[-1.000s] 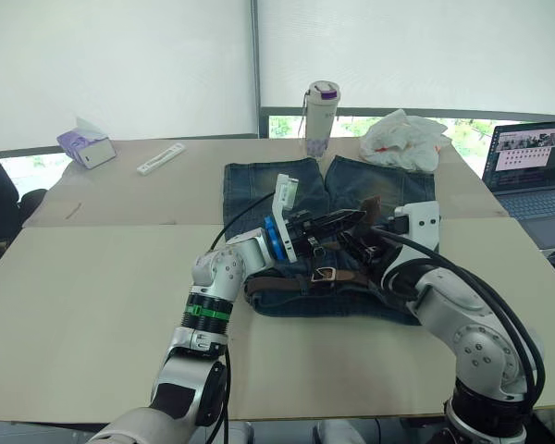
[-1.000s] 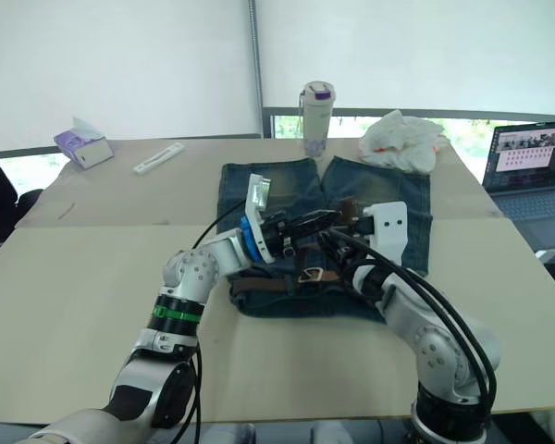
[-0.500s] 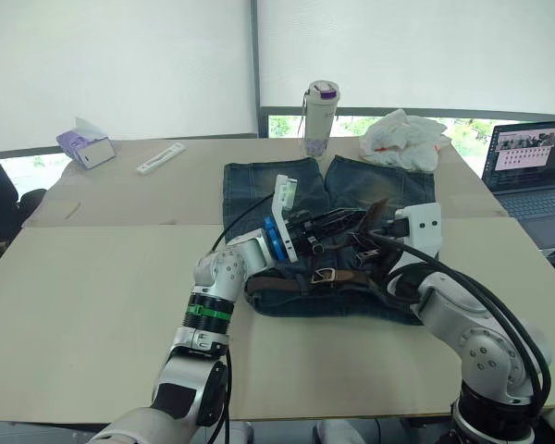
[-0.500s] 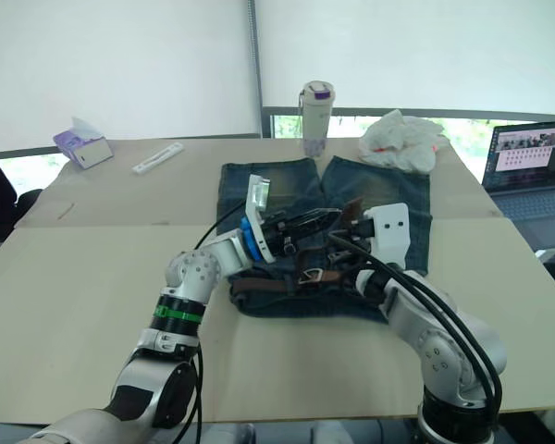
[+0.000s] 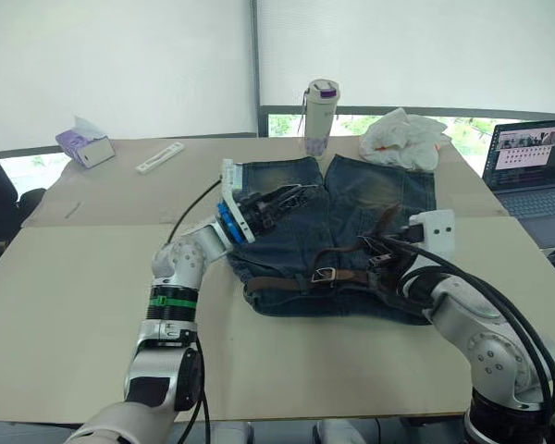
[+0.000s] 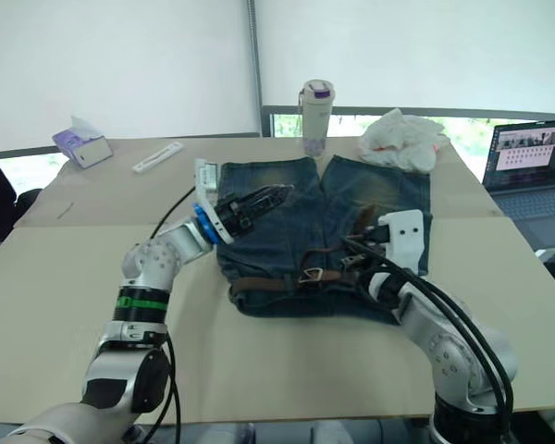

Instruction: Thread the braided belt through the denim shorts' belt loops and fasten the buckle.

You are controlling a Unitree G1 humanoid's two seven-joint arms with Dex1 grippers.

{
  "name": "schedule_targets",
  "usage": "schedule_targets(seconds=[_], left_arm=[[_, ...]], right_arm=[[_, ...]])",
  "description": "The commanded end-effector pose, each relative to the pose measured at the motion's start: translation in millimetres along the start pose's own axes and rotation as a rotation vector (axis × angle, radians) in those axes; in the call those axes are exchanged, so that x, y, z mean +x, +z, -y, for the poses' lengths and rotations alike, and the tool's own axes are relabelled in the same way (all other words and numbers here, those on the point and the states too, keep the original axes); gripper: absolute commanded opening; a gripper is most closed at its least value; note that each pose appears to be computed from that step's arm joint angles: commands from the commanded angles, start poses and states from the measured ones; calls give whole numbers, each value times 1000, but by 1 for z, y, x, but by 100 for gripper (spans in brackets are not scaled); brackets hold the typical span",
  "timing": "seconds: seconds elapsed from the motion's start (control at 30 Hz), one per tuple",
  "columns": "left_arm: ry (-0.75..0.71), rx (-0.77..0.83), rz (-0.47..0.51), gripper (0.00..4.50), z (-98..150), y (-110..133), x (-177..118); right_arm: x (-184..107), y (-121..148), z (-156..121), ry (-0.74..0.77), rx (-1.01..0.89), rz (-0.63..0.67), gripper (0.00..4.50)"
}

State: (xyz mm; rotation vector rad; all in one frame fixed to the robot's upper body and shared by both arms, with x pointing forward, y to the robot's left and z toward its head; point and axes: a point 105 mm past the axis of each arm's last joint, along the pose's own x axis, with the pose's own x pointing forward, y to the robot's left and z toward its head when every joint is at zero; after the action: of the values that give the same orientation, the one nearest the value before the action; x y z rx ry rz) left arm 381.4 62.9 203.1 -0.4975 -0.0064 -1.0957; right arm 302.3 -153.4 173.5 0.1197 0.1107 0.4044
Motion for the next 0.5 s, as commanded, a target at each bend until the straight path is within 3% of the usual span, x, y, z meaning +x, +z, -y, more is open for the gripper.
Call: schedule_targets(seconds=[0.03,0.23,0.5], left_arm=[[26,153,-89,449,-5,-15,-3],[11,312,-253,449,-6,-56,-7],[62,395,-327,449,-14,-78,-3]], right_arm=[[-8,17,1,45,3,106,0],[-24,17,27,49,14,152,0],[-36,-12,37,88,-106,-3,0]])
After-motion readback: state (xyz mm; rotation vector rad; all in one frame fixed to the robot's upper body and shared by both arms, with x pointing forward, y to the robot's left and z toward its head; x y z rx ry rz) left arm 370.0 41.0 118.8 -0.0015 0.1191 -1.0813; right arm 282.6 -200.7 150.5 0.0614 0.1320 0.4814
